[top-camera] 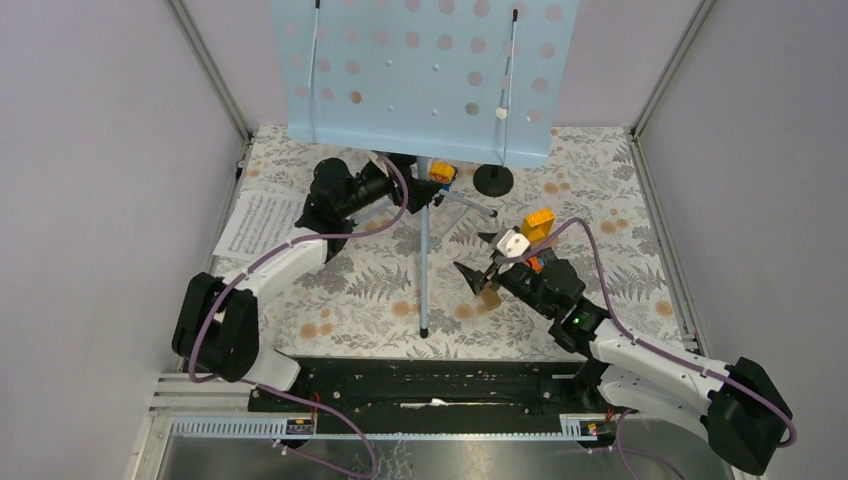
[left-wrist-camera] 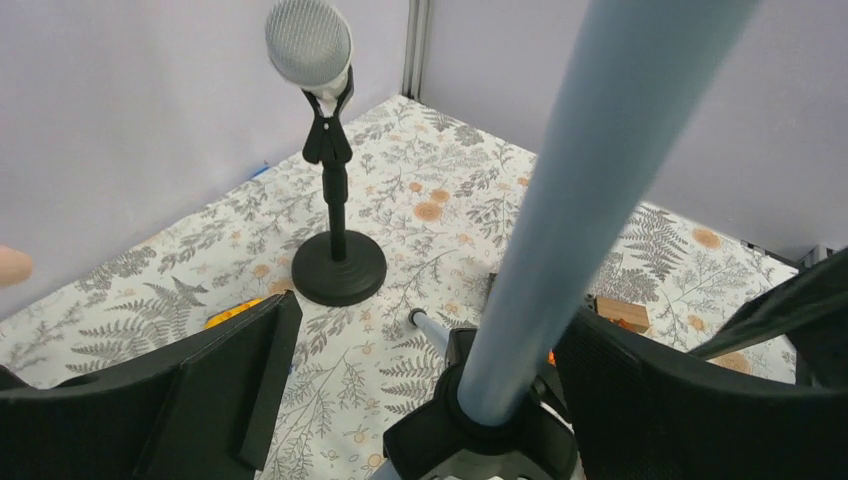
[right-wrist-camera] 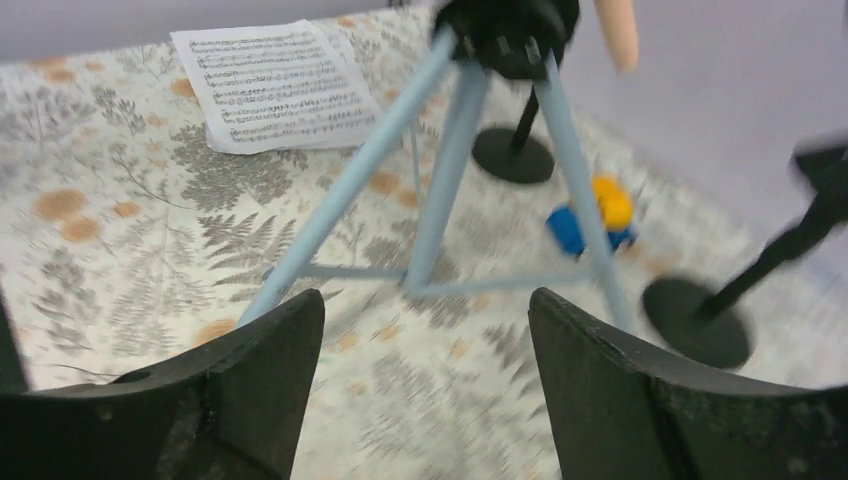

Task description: Pack up the instrument practice props

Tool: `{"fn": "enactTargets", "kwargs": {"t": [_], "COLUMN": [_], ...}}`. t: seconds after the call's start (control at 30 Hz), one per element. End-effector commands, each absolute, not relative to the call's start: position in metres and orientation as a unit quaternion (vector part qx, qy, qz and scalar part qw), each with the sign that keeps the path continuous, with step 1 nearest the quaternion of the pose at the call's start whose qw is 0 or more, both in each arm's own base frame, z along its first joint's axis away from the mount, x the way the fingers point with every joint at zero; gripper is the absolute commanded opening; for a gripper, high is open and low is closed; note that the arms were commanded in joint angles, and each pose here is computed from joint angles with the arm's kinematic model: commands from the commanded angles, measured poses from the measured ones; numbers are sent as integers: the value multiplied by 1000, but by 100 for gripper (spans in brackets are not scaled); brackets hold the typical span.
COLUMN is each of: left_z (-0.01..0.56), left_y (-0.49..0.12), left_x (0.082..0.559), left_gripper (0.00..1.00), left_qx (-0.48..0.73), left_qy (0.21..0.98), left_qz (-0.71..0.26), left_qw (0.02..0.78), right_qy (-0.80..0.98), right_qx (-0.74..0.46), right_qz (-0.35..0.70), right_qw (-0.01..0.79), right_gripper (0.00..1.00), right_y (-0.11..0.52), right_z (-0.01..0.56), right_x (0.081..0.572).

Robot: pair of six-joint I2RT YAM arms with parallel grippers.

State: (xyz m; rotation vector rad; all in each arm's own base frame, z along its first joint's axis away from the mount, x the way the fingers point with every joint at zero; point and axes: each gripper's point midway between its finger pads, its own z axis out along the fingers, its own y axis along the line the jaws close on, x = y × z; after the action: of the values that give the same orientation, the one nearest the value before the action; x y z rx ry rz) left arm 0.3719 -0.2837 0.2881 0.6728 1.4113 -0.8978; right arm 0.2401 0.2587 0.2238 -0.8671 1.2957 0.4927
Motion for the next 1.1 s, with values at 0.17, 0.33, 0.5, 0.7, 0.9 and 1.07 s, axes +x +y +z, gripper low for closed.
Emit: {"fn": "enactTargets", "kwargs": {"t": [0.17,0.33,0.5,0.7,0.9,1.07], "left_z": [322,312,282,219,192,195], "left_y": [-268,-232,-197,-159,-154,-171], "left_x": [330,309,297,323,361,388], "left_gripper": [99,99,99,99,98,95], "left_qx": [319,240,178,95,93,164], "left_qy": [570,597,643,725,727,686], "left_qz": [-389,-362,-313,-208,-142,-115], "left_qw": [650,674,676,650,665,699], "right_qy": [716,703,704,694,709,717], "right_qx": [-127,-116,-117,-105,-106,-124], "right_qz": [398,451,448,469,419,358], "right_qw": [559,538,538,536,557,585], "right_gripper": [80,81,82,81,54,20], "right_y": [264,295,321,347,358,345], "right_z": [188,201,208,214,211,211], "right_x": [229,237,263,283,314,326]}}
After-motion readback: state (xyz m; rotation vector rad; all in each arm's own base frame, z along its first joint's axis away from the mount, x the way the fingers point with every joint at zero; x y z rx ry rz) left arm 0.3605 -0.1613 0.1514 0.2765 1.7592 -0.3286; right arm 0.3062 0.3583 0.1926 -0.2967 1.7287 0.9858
